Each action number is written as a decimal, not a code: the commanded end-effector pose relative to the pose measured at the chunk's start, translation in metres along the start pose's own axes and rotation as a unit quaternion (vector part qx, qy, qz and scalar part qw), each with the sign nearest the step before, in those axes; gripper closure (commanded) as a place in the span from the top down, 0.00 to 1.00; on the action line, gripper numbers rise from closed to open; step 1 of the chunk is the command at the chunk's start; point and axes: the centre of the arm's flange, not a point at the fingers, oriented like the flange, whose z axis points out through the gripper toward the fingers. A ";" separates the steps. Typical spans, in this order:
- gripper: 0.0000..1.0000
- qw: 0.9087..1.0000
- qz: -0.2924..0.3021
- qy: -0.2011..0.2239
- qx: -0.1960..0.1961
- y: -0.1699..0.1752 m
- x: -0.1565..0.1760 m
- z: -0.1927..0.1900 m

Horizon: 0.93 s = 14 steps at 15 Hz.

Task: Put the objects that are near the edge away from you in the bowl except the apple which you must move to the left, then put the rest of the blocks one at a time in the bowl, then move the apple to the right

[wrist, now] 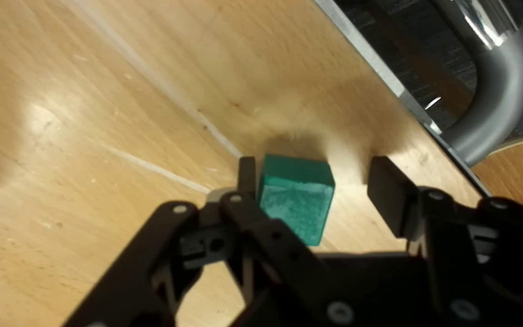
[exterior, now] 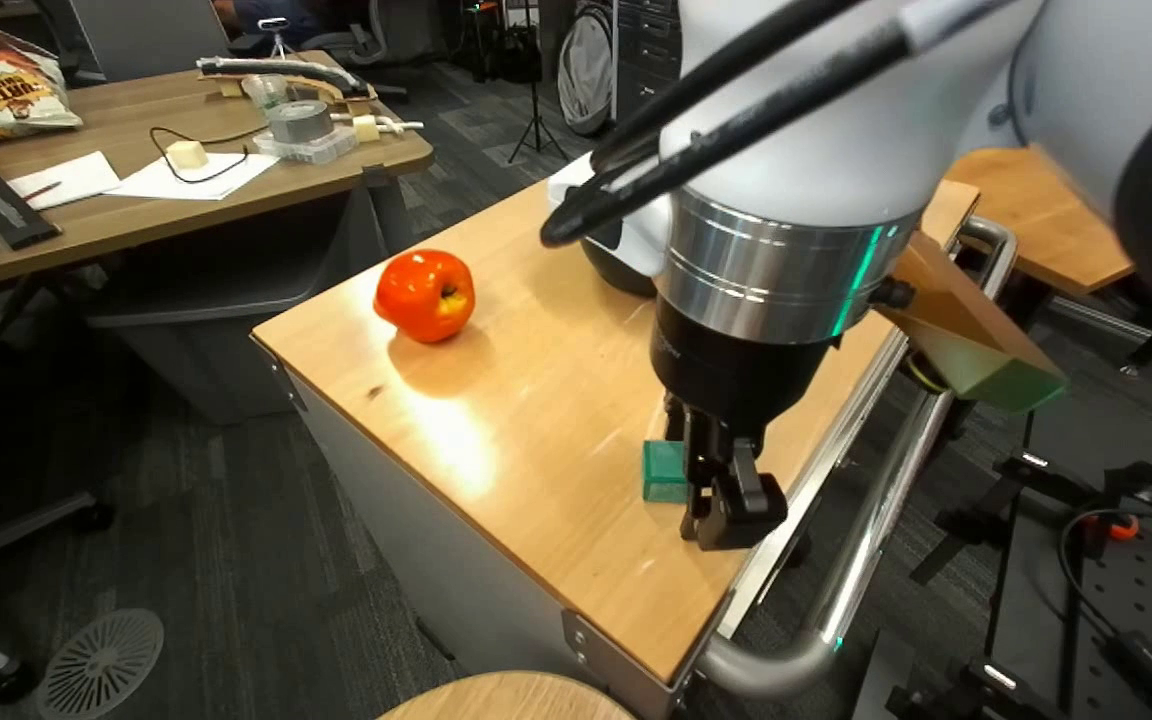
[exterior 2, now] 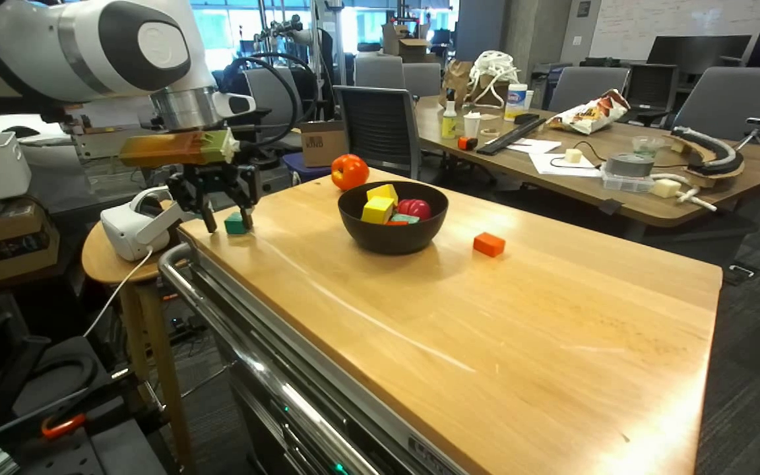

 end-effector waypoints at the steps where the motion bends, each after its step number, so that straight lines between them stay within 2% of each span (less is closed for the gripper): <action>1: 0.35 1.000 0.006 0.017 -0.024 -0.003 0.002 0.003; 4: 0.14 0.999 0.019 0.026 -0.035 0.000 0.003 0.000; 5: 0.19 0.998 0.024 0.031 -0.040 0.003 0.003 -0.004; 7: 0.19 0.995 0.039 0.057 -0.065 0.017 -0.002 -0.028; 8: 0.19 0.992 0.049 0.073 -0.091 0.033 -0.011 -0.054; 10: 0.19 0.986 0.074 0.090 -0.119 0.062 -0.028 -0.091; 12: 0.19 0.977 0.098 0.105 -0.160 0.101 -0.044 -0.120; 14: 0.19 0.964 0.130 0.110 -0.203 0.135 -0.050 -0.119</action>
